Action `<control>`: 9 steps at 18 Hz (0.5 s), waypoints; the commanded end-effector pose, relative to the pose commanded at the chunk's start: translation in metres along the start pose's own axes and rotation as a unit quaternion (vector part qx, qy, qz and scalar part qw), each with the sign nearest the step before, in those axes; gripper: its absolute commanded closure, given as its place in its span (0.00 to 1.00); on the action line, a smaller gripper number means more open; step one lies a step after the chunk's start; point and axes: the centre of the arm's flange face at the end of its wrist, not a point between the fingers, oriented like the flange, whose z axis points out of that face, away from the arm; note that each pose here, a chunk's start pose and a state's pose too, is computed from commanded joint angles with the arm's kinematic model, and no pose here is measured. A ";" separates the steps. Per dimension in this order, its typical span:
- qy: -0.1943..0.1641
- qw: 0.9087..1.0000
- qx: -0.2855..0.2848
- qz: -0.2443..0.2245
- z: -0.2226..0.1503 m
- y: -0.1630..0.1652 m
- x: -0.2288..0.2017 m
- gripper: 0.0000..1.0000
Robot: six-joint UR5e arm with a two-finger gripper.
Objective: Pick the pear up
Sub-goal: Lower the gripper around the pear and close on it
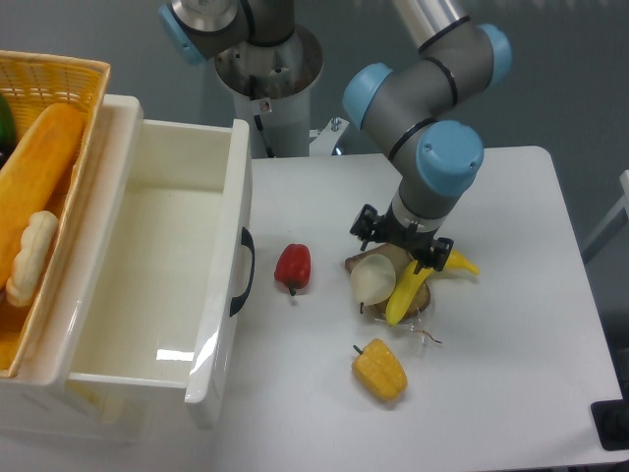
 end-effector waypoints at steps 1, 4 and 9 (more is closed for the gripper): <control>0.000 1.000 0.000 0.001 0.000 -0.001 -0.001 0.00; -0.001 1.000 0.000 0.000 0.003 -0.005 -0.007 0.00; 0.004 1.000 -0.007 0.003 0.014 -0.010 -0.009 0.00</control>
